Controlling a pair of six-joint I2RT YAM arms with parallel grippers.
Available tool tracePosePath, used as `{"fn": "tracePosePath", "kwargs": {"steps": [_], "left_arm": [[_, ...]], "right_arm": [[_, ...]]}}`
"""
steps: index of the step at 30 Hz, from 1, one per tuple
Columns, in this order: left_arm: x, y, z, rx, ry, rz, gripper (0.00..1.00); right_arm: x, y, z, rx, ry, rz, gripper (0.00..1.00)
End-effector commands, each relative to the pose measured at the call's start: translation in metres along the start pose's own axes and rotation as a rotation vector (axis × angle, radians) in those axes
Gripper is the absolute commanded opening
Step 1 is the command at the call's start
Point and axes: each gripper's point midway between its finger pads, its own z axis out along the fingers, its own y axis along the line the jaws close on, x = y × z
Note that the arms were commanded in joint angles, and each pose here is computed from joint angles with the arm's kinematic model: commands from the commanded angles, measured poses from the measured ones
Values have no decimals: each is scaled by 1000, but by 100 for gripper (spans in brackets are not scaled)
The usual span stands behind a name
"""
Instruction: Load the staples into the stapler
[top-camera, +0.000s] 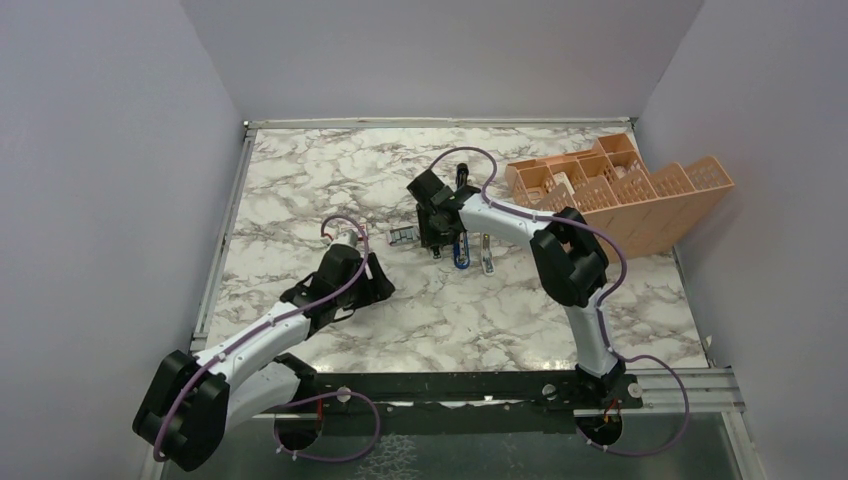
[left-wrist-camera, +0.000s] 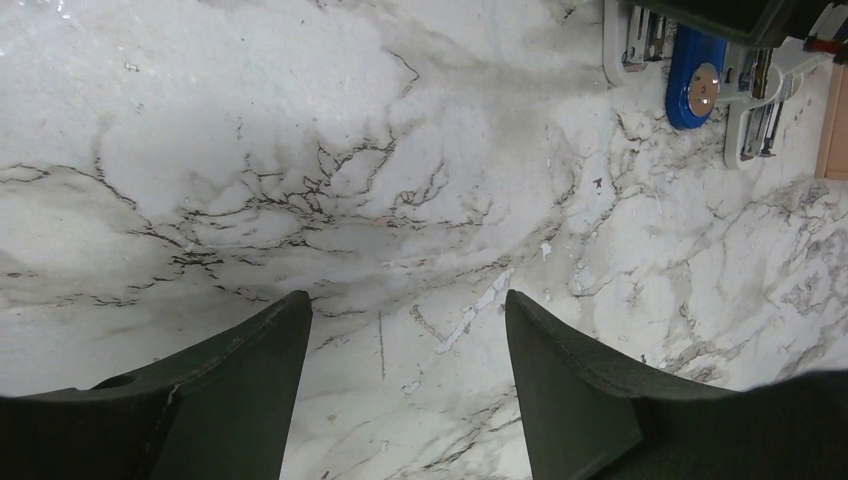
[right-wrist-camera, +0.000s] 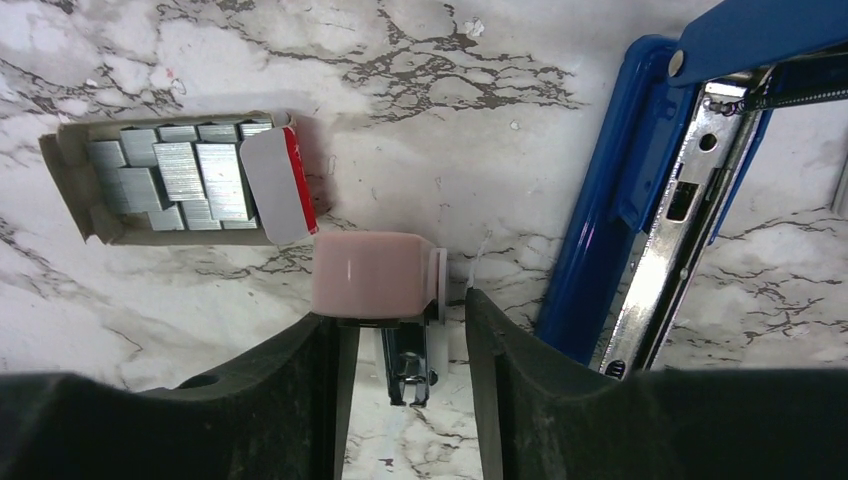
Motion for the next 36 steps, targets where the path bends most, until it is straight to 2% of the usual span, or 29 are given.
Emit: {"fn": "tracePosePath", "kwargs": {"steps": [1, 8, 12, 18, 21, 29, 36], "left_arm": [[-24, -7, -7, -18, -59, 29, 73], [-66, -21, -32, -39, -173, 89, 77], [-87, -31, -45, -55, -220, 90, 79], [-114, -46, -69, -63, -271, 96, 84], [-126, -54, -84, -68, -289, 104, 89], [-143, -68, -111, -51, -319, 108, 92], [-149, -70, -114, -59, -337, 81, 92]], "right_arm": [[3, -5, -7, 1, 14, -29, 50], [-19, -6, -53, -54, -89, -38, 57], [-27, -1, -69, -111, -145, -80, 57], [-52, 22, -86, -222, -227, -138, 52], [-70, 37, -90, -282, -284, -152, 52], [-107, 59, -58, -266, -342, -213, 49], [-114, 65, -18, -225, -336, -294, 45]]}}
